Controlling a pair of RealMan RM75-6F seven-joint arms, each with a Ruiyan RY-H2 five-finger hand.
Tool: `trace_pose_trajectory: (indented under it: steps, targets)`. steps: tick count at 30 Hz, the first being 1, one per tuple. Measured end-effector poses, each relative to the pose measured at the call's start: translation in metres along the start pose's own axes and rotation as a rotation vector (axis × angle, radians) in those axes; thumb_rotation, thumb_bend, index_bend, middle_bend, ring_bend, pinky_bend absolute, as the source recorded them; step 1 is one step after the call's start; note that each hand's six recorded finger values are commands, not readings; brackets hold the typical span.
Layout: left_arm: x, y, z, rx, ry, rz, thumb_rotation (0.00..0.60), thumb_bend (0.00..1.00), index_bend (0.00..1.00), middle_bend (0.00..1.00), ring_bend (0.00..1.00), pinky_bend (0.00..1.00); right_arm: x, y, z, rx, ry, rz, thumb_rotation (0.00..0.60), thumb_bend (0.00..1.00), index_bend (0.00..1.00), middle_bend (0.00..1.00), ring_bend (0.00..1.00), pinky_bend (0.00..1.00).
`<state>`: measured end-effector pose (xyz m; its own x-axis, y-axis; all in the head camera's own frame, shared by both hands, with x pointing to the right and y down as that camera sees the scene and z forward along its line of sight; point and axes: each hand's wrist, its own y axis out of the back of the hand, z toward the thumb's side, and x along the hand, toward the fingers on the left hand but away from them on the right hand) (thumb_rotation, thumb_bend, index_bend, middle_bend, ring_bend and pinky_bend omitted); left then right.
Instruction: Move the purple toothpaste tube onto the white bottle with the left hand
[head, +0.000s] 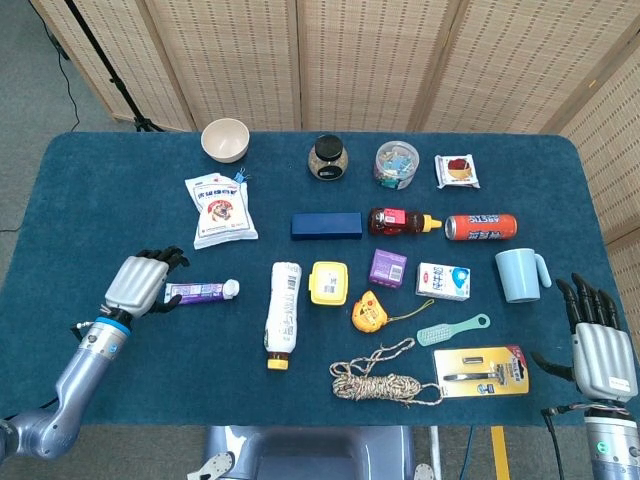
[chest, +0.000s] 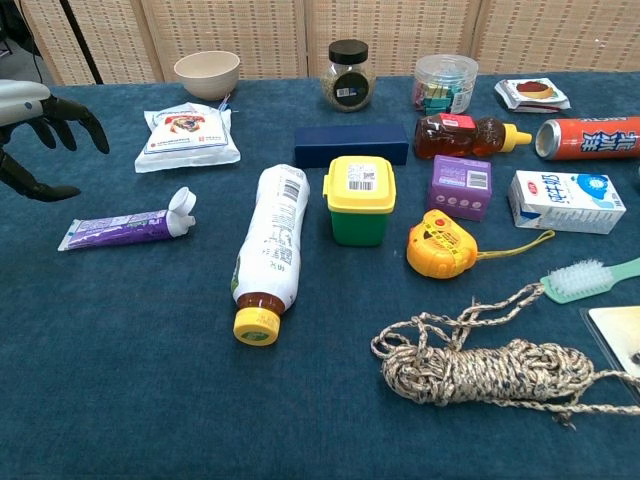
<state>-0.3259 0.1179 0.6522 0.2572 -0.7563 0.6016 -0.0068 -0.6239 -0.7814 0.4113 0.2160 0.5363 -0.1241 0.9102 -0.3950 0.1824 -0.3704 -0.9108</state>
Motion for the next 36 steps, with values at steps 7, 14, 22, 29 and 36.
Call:
trace_pose_trajectory:
  steps: [7,14,22,29,36]
  targets:
    - [0.017,-0.013,0.013,-0.014,-0.012,-0.041,0.577,0.28,0.32,0.23,0.29,0.28,0.002,0.001,-0.001,-0.001,-0.004,-0.003,0.6,0.0,0.03,0.0,0.0,0.0]
    - [0.026,-0.028,0.021,-0.002,-0.012,-0.084,0.577,0.28,0.32,0.23,0.29,0.28,0.003,0.002,-0.003,0.001,-0.008,-0.006,0.6,0.0,0.03,0.0,0.0,0.0]
    - [0.035,-0.042,0.028,-0.011,0.001,-0.098,0.58,0.28,0.34,0.24,0.3,0.28,0.007,0.005,-0.005,0.002,-0.016,-0.014,0.6,0.0,0.03,0.0,0.0,0.0]
    - [0.04,-0.046,0.036,-0.03,0.01,-0.087,0.579,0.28,0.36,0.25,0.33,0.34,0.011,0.009,-0.008,0.002,-0.024,-0.024,0.6,0.0,0.03,0.0,0.0,0.0]
    - [0.043,-0.049,0.041,-0.052,0.026,-0.078,0.581,0.28,0.37,0.26,0.33,0.38,0.014,0.011,-0.01,0.003,-0.027,-0.026,0.6,0.0,0.03,0.0,0.0,0.0]
